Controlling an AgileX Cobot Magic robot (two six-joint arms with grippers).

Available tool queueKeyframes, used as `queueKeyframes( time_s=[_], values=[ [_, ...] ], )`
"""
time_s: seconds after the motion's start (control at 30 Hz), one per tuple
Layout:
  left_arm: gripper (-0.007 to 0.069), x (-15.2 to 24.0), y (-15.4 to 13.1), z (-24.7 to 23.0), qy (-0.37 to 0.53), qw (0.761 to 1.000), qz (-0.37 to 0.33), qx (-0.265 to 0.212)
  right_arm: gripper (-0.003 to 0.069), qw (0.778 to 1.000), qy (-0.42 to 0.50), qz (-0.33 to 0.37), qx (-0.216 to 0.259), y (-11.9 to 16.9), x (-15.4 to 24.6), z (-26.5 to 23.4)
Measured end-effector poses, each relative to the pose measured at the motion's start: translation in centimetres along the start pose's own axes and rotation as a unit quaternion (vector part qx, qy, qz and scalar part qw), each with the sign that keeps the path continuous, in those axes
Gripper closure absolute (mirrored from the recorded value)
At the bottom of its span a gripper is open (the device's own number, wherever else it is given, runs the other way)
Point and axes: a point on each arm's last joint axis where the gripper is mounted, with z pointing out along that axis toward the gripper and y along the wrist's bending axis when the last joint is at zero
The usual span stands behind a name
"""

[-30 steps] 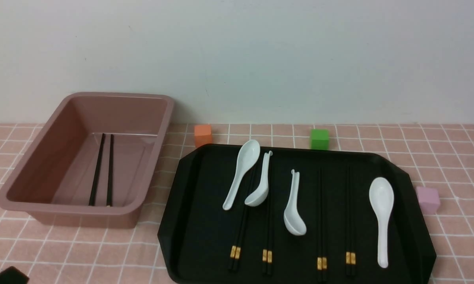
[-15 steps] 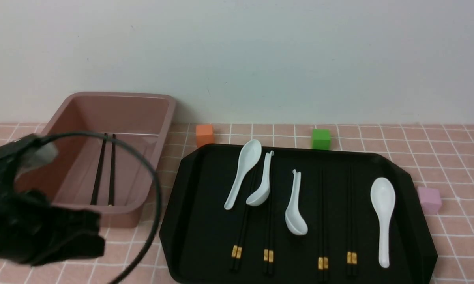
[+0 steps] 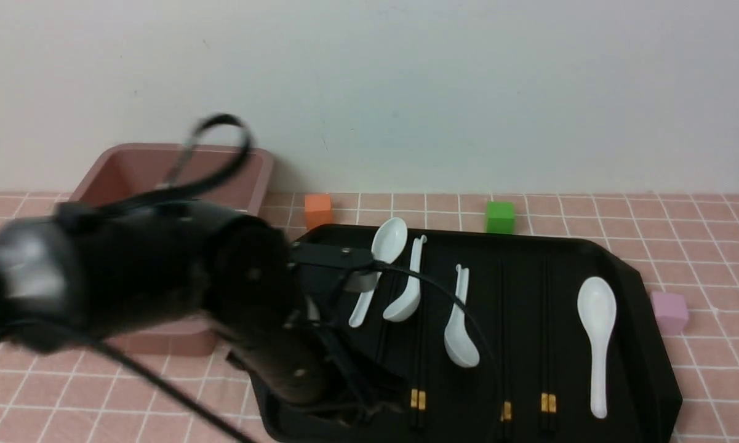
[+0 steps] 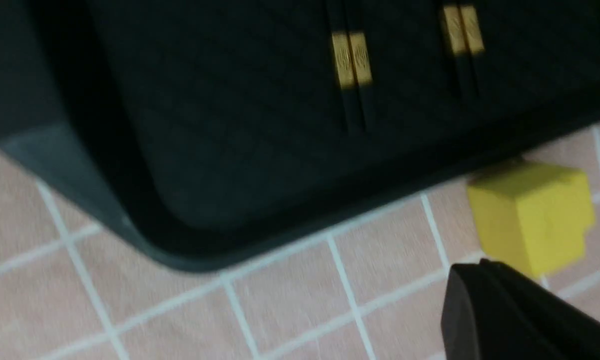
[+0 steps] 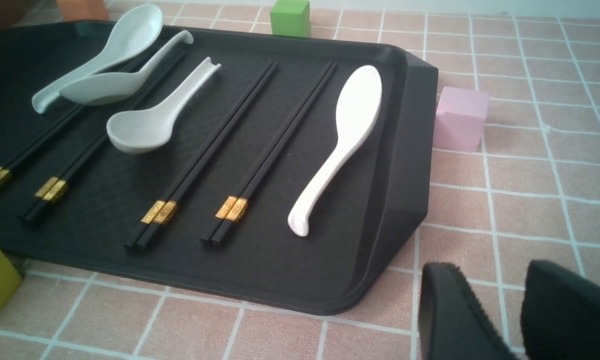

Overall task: On pink tablecloth take chopsticks from black tray and put them in box.
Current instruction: 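Reach over to the black tray and grasp a pair of chopsticks with the left gripper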

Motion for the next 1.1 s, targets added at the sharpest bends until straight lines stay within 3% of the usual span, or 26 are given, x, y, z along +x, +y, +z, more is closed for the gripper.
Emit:
queueKeyframes(
  time_s=[0.07, 0.17, 0.37, 0.5, 0.9, 1.03, 1.1],
  values=[
    [0.0626, -0.8, -0.3, 0.9, 0.007, 1.0, 0.004, -0.012, 0.0419, 1.0, 0.0, 0.0, 0.0, 0.0, 0.0, 0.0],
    [0.0547, -2.4, -0.5, 2.5, 0.017, 0.999, 0.016, -0.032, 0.0419, 1.0, 0.0, 0.0, 0.0, 0.0, 0.0, 0.0],
    [0.0306, -4.7, -0.5, 5.4, 0.026, 0.998, 0.019, -0.049, 0.0419, 1.0, 0.0, 0.0, 0.0, 0.0, 0.0, 0.0],
    [0.0239, -5.4, -0.2, 7.1, 0.029, 0.997, 0.025, -0.066, 0.0419, 1.0, 0.0, 0.0, 0.0, 0.0, 0.0, 0.0],
    [0.0262, -5.9, 0.3, 9.1, 0.019, 0.995, 0.022, -0.093, 0.0419, 1.0, 0.0, 0.0, 0.0, 0.0, 0.0, 0.0],
    [0.0376, -6.0, 0.3, 9.2, 0.017, 0.995, 0.017, -0.092, 0.0419, 1.0, 0.0, 0.0, 0.0, 0.0, 0.0, 0.0],
    [0.0468, -6.1, 0.3, 9.2, 0.015, 0.996, 0.005, -0.093, 0.0419, 1.0, 0.0, 0.0, 0.0, 0.0, 0.0, 0.0]
  ],
)
